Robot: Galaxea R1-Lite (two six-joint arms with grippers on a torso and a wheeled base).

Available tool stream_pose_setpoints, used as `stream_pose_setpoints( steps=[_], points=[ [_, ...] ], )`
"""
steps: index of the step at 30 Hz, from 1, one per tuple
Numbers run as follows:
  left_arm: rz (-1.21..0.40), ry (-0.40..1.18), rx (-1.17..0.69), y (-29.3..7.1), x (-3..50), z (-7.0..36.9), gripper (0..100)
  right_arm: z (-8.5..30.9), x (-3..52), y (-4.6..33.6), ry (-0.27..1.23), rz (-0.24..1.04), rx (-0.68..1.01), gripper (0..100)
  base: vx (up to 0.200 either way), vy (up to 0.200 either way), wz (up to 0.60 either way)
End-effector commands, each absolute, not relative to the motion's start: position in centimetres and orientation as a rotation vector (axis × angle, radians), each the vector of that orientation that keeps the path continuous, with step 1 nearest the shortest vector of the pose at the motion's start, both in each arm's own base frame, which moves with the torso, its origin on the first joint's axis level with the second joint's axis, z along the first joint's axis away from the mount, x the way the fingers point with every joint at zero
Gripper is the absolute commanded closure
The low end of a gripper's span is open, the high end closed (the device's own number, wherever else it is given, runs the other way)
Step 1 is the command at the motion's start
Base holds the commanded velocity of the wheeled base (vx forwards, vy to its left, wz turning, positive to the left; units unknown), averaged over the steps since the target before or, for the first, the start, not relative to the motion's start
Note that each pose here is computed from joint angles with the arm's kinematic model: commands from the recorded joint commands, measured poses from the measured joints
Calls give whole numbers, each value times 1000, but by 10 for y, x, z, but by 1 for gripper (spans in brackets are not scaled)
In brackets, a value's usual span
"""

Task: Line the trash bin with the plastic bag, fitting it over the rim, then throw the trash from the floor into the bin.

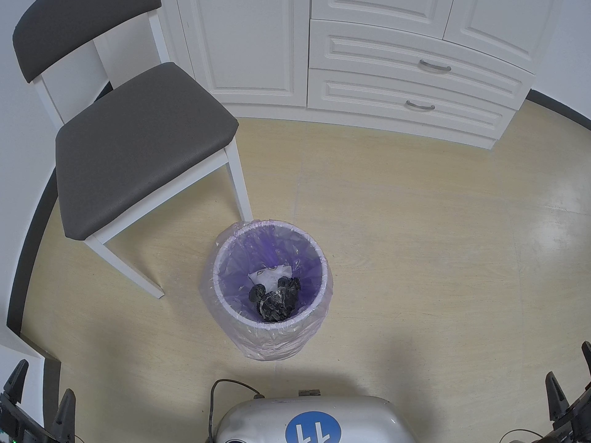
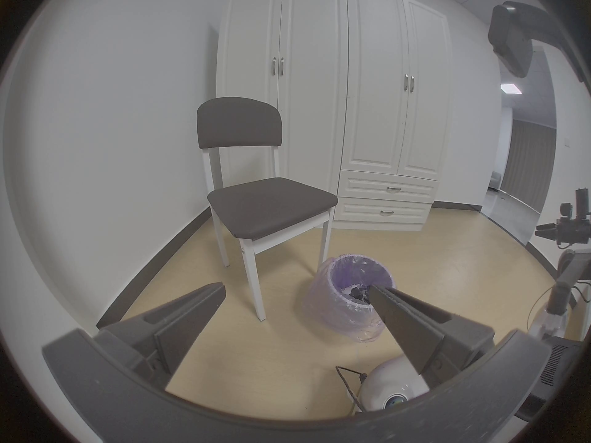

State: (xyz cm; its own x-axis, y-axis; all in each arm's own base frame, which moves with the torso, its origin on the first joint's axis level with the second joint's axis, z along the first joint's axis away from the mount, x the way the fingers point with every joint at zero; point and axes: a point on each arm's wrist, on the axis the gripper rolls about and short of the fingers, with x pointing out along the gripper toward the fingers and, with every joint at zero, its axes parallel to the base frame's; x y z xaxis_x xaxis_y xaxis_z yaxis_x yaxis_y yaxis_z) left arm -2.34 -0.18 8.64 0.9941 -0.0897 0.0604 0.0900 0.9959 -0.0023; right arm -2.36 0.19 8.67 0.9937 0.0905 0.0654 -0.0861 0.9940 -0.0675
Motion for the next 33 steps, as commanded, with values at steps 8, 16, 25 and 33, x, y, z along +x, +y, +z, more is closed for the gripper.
stream_pose_setpoints(
  steps=[8, 16, 25, 33],
  points=[
    [-86, -55, -6, -2, -23, 81, 0, 79, -23, 2, -38, 72, -69, 0, 0, 0, 0],
    [-86, -52, 2, -2, -23, 81, 0, 75, -23, 0, 9, 2, 0, 0, 0, 0, 0],
    [-88, -51, -18, -2, -23, 81, 0, 75, -23, 0, 8, 3, -2, 0, 0, 0, 0],
    [-86, -54, -53, -2, -23, 81, 0, 75, -23, 0, 8, 2, -2, 0, 0, 0, 0]
  ],
)
